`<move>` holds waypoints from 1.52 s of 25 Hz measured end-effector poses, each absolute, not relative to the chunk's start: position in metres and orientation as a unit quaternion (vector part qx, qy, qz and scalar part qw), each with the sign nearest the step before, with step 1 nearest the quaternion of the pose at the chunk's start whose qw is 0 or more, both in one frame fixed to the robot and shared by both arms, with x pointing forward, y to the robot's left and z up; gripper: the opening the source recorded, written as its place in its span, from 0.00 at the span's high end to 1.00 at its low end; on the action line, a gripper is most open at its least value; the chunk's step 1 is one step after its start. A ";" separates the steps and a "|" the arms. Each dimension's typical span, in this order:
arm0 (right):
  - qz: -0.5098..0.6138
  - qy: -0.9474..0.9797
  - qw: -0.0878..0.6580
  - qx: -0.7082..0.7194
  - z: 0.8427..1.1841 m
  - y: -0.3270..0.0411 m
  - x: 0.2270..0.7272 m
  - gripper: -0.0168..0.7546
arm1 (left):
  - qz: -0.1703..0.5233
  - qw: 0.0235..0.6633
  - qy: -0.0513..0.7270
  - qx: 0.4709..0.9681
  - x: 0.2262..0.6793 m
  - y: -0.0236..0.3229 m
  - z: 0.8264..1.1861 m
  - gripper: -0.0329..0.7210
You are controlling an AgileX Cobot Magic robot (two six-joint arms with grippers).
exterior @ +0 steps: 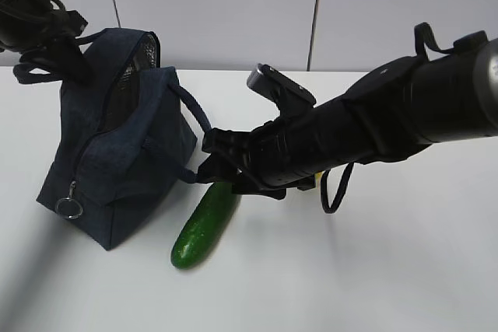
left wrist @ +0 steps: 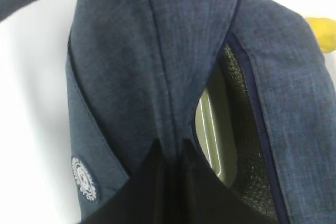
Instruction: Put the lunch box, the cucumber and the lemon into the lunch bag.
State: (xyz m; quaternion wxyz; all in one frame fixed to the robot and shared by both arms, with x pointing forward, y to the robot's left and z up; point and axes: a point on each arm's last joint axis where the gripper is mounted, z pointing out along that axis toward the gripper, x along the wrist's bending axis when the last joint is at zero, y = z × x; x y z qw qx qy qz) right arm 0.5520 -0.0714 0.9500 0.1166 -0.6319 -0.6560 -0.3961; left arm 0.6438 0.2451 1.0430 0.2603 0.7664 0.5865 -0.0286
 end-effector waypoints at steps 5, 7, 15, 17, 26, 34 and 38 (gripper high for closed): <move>-0.394 -0.664 0.126 -0.623 0.950 -0.060 0.544 0.41 | -0.023 0.265 0.588 0.764 0.645 0.245 1.043 0.96; -0.393 -0.669 0.130 -0.618 0.950 -0.055 0.539 0.41 | -0.022 0.267 0.588 0.764 0.645 0.245 1.044 0.96; -0.377 -0.666 0.125 -0.631 0.941 -0.052 0.529 0.41 | -0.022 0.268 0.587 0.763 0.646 0.245 1.044 0.96; -0.376 -0.660 0.117 -0.640 0.939 -0.054 0.530 0.41 | -0.023 0.270 0.588 0.762 0.646 0.244 1.044 0.96; -0.367 -0.655 0.110 -0.652 0.930 -0.055 0.533 0.40 | -0.026 0.275 0.587 0.761 0.646 0.244 1.044 0.96; -0.348 -0.642 0.142 -0.668 0.907 -0.045 0.540 0.36 | -0.026 0.277 0.585 0.761 0.646 0.244 1.045 0.96; -0.353 -0.628 0.125 -0.682 0.906 -0.046 0.546 0.36 | -0.030 0.283 0.583 0.761 0.646 0.243 1.045 0.96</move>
